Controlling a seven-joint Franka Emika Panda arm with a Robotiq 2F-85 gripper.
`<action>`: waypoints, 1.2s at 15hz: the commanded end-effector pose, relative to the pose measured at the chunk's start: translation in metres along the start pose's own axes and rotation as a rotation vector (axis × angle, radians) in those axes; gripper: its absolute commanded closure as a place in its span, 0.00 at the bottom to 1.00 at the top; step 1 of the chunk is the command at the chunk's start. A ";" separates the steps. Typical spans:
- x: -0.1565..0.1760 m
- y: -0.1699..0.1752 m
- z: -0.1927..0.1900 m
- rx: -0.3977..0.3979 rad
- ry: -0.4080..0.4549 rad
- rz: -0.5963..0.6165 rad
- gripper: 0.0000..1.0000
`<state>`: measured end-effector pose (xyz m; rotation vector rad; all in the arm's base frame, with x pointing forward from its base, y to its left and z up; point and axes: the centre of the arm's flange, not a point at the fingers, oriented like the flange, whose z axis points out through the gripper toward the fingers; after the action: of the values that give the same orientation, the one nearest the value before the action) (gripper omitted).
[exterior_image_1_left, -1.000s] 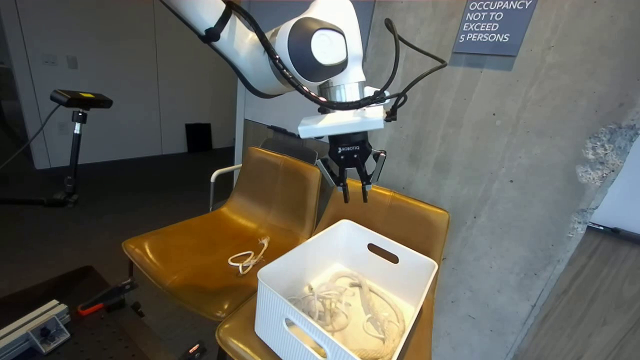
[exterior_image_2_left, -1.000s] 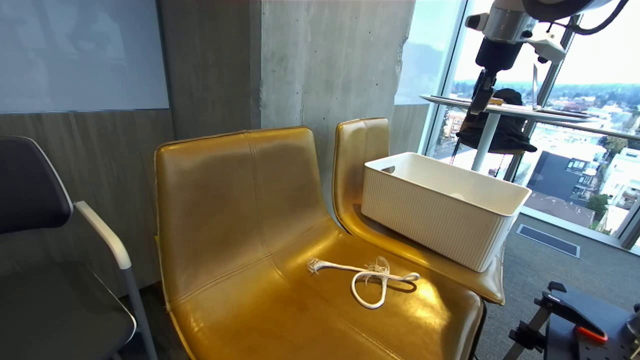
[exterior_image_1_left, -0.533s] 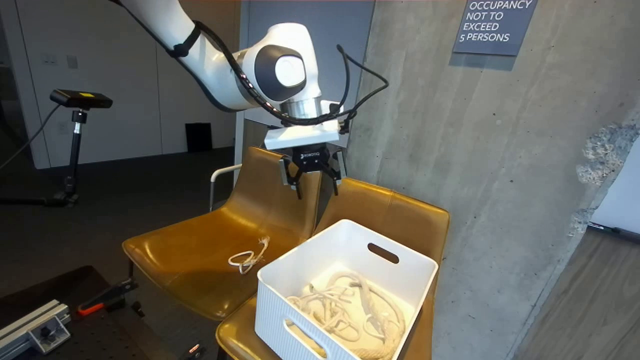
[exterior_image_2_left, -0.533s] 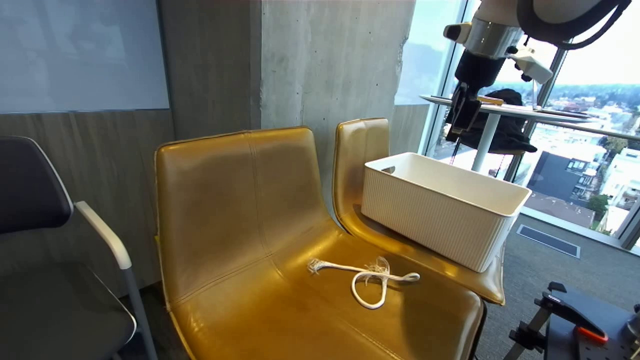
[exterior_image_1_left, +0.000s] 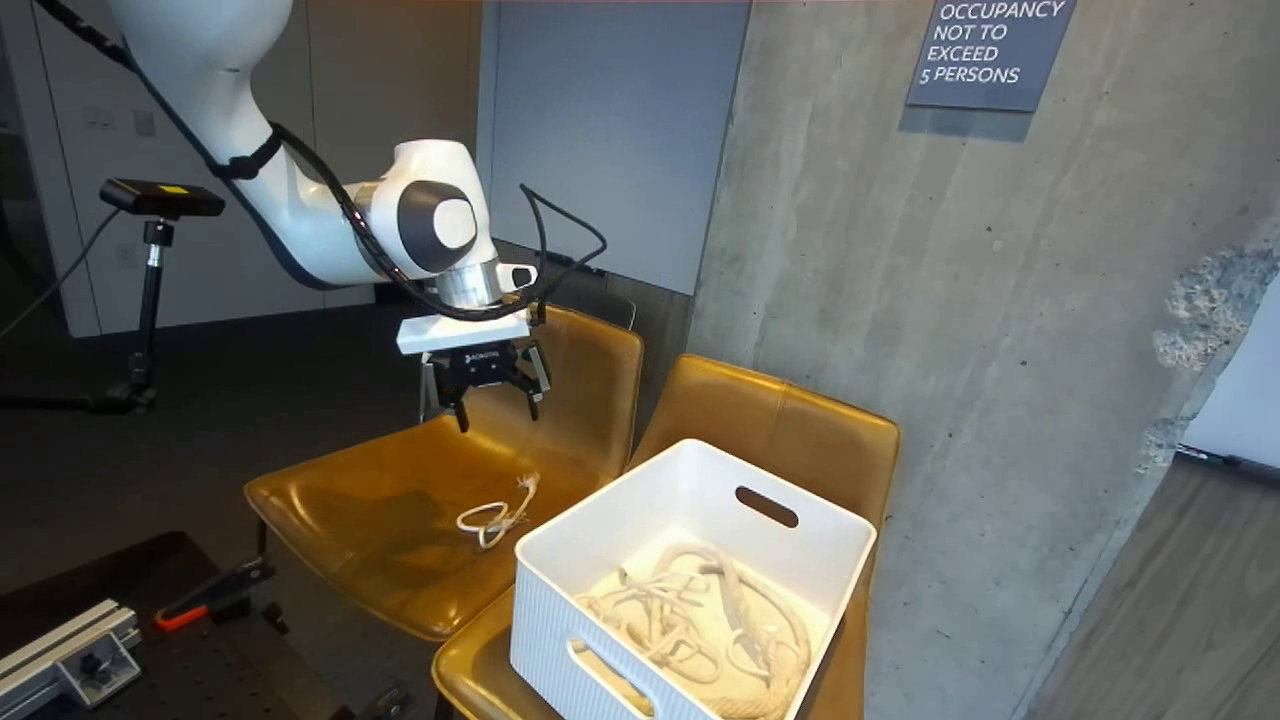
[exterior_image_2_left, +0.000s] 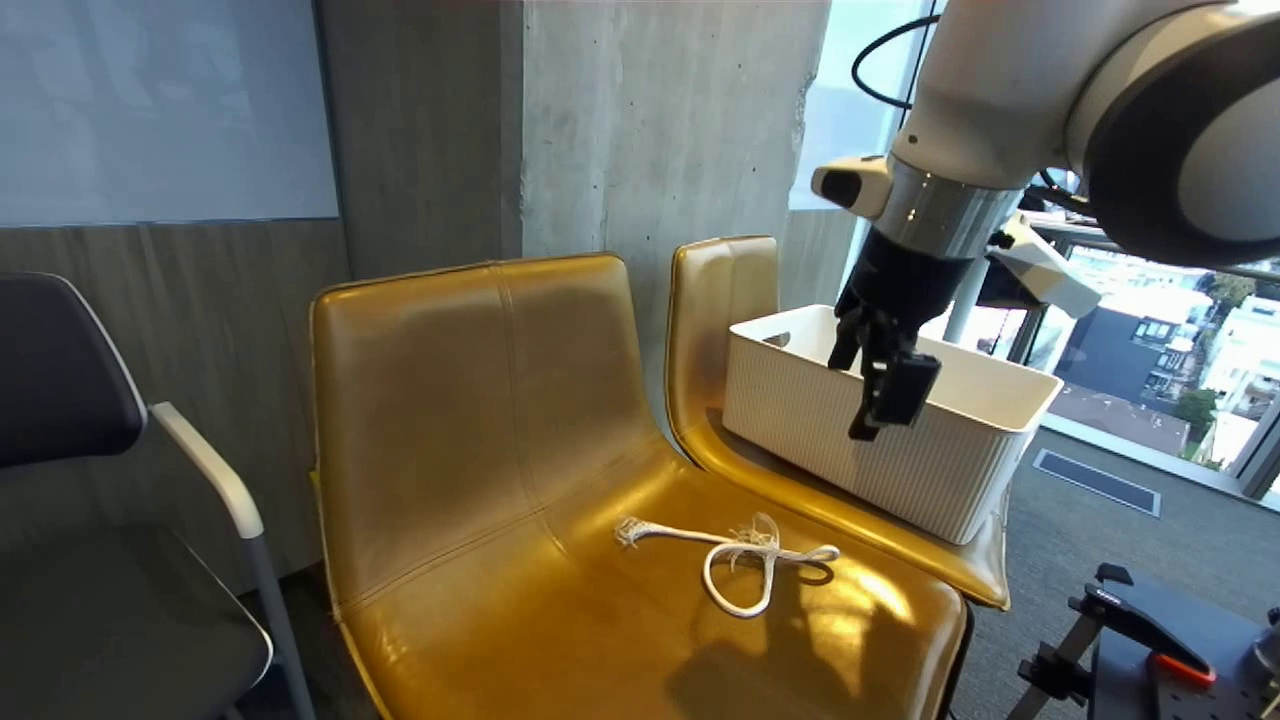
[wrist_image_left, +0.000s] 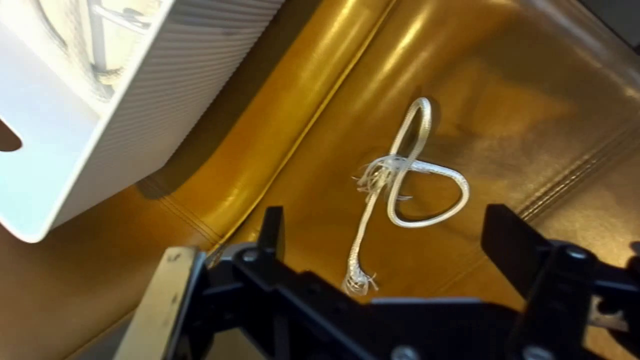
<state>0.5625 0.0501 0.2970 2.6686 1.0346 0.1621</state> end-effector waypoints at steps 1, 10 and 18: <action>0.015 -0.040 0.025 0.013 0.007 -0.050 0.00; 0.050 -0.034 0.109 0.061 -0.045 -0.084 0.00; 0.066 -0.029 0.178 0.080 -0.094 -0.096 0.00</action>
<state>0.6088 0.0769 0.1344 2.6883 1.1288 -0.0195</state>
